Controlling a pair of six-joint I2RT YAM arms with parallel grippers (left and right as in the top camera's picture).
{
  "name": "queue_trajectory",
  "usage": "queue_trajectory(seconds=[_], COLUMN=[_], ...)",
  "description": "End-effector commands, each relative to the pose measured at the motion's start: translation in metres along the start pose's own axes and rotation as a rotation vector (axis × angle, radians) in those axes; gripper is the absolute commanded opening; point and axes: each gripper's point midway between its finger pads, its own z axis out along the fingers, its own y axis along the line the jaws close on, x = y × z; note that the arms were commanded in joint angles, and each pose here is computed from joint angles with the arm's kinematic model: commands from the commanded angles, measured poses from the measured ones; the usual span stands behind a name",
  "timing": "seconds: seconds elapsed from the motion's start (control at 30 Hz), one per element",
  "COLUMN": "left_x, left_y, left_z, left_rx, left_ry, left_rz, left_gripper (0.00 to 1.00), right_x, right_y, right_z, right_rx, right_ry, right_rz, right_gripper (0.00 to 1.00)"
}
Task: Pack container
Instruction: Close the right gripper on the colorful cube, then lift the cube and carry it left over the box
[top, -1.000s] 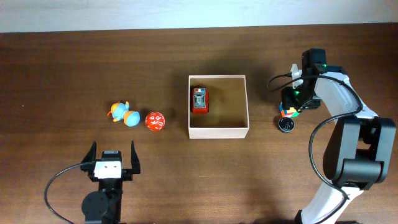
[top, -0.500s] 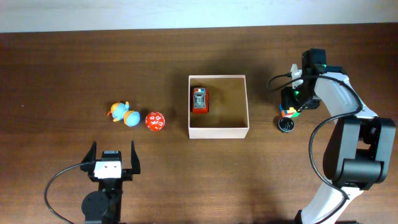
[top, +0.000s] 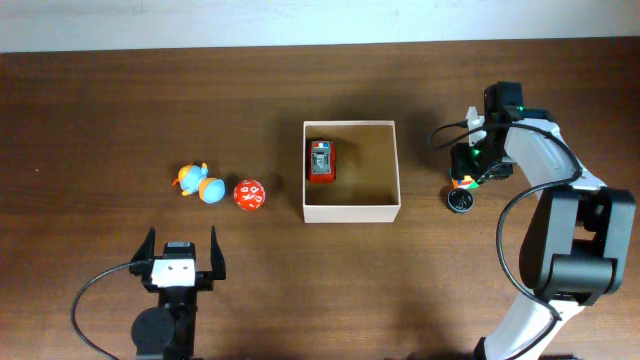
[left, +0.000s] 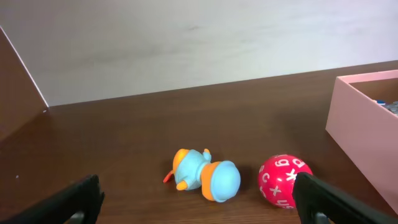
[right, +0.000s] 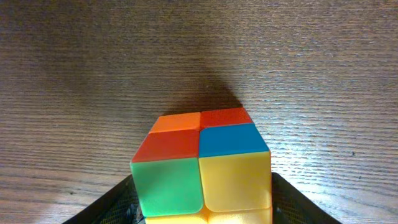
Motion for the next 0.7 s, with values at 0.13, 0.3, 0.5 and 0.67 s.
queue_trajectory(seconds=[0.13,0.3,0.5,0.67], left_x=[0.0007,0.0007,0.0007,0.0007], left_y=[-0.003,-0.003,-0.003,-0.003], left_z=[0.0,0.0,0.0,0.0], left_rx=[0.015,0.015,0.015,0.015], left_ry=[-0.003,-0.003,-0.003,-0.003], left_rz=[0.013,0.013,0.013,0.013], left_gripper=[0.99,0.99,0.99,0.99], right_x=[-0.0008,-0.0018,-0.0033,-0.0057], right_y=[0.0026,0.0025,0.0042,0.0066], right_z=[-0.0013,-0.0014,-0.0017,-0.0024], right_rx=[-0.013,-0.012,-0.022,-0.037], right_ry=[-0.01,-0.014,-0.02,-0.028], right_rz=[0.007,0.007,0.018,0.036], right_gripper=[0.55,0.43,0.42,0.42])
